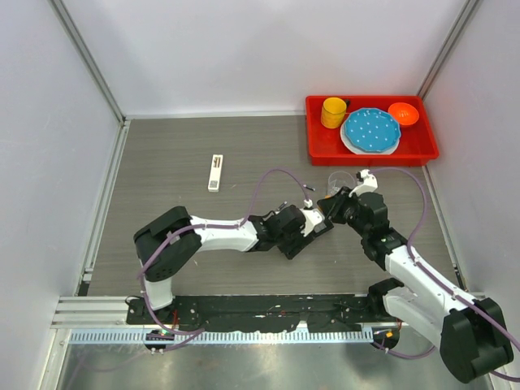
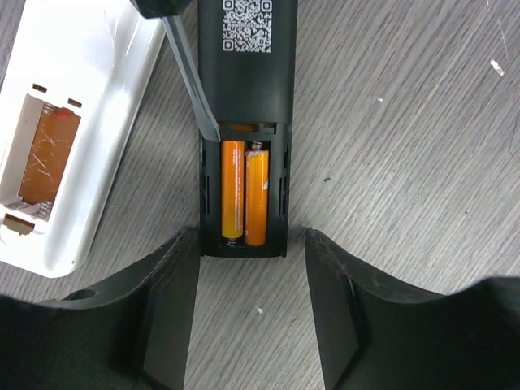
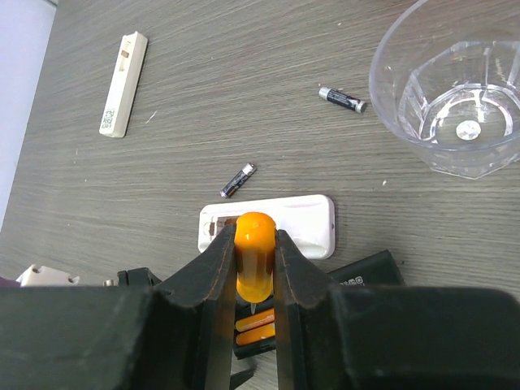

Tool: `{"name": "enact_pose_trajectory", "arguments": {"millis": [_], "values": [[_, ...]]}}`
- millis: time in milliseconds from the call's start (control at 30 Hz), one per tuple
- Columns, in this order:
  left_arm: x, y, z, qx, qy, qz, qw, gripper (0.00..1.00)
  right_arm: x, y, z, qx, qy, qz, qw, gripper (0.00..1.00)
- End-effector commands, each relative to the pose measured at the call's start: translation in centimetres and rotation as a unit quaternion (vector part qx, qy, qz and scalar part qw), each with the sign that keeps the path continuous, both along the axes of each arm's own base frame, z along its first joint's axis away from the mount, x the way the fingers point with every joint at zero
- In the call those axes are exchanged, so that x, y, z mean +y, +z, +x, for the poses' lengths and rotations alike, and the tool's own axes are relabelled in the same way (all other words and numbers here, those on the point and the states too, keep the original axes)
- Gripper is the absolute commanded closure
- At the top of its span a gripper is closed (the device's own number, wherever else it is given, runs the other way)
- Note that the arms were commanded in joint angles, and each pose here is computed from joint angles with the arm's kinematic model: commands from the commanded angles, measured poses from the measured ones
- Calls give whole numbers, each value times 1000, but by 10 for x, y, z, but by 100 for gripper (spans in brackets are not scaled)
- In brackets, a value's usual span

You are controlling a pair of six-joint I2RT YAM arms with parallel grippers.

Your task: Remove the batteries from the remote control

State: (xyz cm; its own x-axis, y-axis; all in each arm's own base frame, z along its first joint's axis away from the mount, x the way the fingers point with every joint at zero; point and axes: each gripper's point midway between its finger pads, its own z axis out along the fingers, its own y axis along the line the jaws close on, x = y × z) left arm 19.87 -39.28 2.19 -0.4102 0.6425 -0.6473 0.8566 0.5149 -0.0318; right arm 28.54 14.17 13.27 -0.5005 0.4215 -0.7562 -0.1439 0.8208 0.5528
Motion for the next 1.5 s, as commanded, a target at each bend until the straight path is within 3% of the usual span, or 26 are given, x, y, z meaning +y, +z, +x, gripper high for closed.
{"name": "enact_pose_trajectory", "arguments": {"millis": [0, 300, 667, 1000, 1067, 1467], "values": [[22, -19, -21, 40, -11, 24, 999, 46, 6, 17, 5, -41, 22, 1, 999, 99], [32, -27, -13, 52, 11, 39, 998, 49, 6, 22, -1, -55, 34, -9, 998, 99], [34, -29, -8, 47, 17, 44, 998, 78, 3, 6, -8, -29, 42, -31, 998, 99], [37, -30, -7, 55, 20, 43, 997, 92, 2, -10, -8, -11, 41, -41, 998, 99], [36, -29, -6, 54, 19, 43, 997, 100, 3, -13, -8, -7, 42, -40, 998, 99], [36, -30, -6, 56, 18, 44, 997, 100, 6, -22, -7, 2, 43, -34, 999, 99]]}}
